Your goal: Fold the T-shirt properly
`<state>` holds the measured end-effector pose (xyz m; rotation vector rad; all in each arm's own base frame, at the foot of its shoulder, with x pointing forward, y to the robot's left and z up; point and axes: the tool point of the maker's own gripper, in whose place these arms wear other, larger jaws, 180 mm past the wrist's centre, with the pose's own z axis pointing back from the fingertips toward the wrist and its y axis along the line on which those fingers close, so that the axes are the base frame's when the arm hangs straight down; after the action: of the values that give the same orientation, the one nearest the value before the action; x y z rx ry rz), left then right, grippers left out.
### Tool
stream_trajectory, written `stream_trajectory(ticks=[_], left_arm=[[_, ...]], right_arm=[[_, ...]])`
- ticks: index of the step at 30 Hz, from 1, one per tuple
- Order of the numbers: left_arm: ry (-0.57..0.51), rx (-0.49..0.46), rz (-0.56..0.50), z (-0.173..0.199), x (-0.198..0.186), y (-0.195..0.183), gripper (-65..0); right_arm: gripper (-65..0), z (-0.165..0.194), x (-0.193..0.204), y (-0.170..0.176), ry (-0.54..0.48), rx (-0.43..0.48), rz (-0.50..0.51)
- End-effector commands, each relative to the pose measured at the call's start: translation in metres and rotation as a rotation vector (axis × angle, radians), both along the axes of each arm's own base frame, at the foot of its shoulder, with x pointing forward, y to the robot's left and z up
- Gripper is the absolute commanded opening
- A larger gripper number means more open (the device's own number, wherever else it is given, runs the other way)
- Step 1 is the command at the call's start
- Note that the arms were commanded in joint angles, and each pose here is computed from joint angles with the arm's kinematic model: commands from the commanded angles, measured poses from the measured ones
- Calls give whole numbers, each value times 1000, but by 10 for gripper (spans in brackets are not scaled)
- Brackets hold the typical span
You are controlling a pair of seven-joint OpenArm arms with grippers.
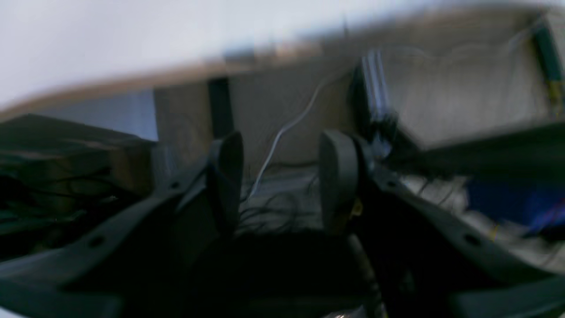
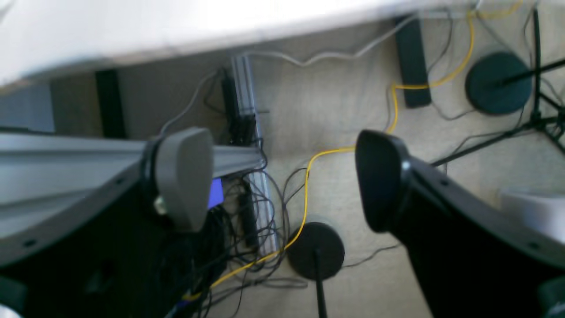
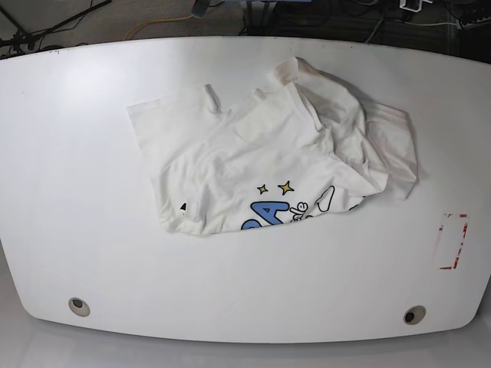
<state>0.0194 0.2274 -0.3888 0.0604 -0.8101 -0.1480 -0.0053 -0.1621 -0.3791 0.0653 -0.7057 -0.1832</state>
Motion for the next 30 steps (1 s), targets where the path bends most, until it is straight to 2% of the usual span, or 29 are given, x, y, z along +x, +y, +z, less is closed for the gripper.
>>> stream_trajectory(ticks=[1, 6, 13, 16, 21, 23, 27, 30], left_arm=[[-45, -31, 55, 15, 4, 7, -392], [-96, -81, 148, 25, 15, 20, -392], [-148, -87, 162, 27, 32, 22, -389], [-148, -87, 162, 27, 32, 22, -389], [-153, -88, 160, 29, 34, 21, -386], [-161, -90, 156, 31, 36, 20, -360], [-178, -94, 150, 36, 41, 17, -251], [-185, -96, 146, 38, 43, 16, -229]], right_arm=[[-170, 9, 11, -3, -50, -5, -1], [-170, 12, 53, -5, -164, -6, 10], [-170, 25, 108, 6, -321, 23, 61], [-170, 26, 126, 12, -344, 38, 92], [-170, 29, 168, 22, -360, 51, 216], [-170, 28, 181, 24, -349, 49, 248], [-170, 35, 212, 32, -367, 36, 314], [-170, 39, 237, 37, -353, 19, 368]])
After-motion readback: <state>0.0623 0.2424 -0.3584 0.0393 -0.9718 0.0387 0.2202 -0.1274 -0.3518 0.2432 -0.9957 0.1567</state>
